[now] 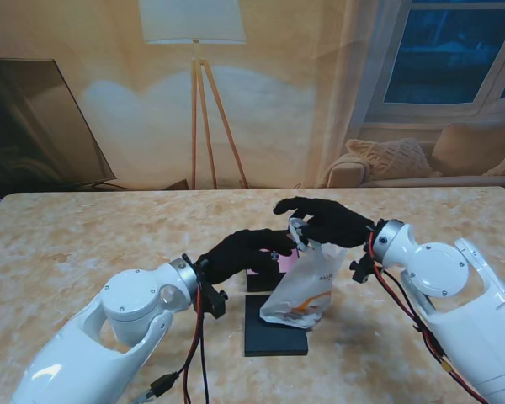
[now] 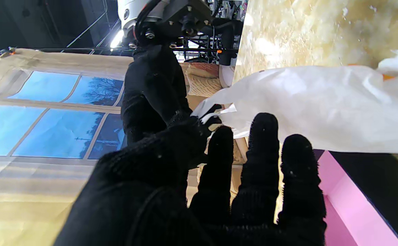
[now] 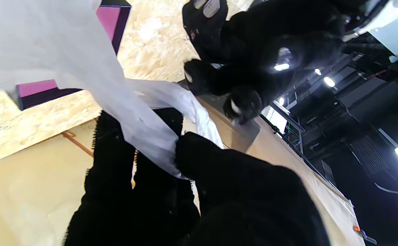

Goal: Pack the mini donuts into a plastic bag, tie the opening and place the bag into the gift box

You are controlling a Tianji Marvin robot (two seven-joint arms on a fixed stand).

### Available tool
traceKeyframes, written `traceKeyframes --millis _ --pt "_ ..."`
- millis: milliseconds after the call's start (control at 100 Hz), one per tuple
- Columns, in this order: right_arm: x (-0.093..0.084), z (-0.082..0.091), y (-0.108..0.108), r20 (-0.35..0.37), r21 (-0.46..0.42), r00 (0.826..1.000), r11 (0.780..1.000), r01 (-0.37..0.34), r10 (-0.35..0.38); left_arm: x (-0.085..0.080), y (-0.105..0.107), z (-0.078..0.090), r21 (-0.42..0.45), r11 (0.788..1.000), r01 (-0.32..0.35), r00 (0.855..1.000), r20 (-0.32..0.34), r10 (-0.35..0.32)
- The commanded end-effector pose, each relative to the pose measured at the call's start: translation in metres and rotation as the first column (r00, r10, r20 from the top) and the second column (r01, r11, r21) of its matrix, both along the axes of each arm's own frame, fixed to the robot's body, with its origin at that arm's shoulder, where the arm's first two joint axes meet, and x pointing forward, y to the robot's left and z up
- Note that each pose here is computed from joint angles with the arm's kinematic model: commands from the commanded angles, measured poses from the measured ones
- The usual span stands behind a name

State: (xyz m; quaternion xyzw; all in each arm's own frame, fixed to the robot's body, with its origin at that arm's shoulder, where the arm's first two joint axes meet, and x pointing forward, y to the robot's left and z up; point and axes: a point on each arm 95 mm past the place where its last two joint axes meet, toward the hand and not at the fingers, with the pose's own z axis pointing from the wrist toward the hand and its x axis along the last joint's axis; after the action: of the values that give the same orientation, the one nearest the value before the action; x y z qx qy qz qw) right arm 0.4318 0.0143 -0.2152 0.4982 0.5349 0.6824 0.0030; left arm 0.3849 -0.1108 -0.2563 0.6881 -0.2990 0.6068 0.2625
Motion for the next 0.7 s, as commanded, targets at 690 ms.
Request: traceKeyframes --millis 690 --pt "-0.006 -0.001 0.014 0.035 0.07 0.999 0.998 -0.002 0.0 0.012 -0.01 -0.015 0.237 0.958 -0.164 0.981 0.145 0.132"
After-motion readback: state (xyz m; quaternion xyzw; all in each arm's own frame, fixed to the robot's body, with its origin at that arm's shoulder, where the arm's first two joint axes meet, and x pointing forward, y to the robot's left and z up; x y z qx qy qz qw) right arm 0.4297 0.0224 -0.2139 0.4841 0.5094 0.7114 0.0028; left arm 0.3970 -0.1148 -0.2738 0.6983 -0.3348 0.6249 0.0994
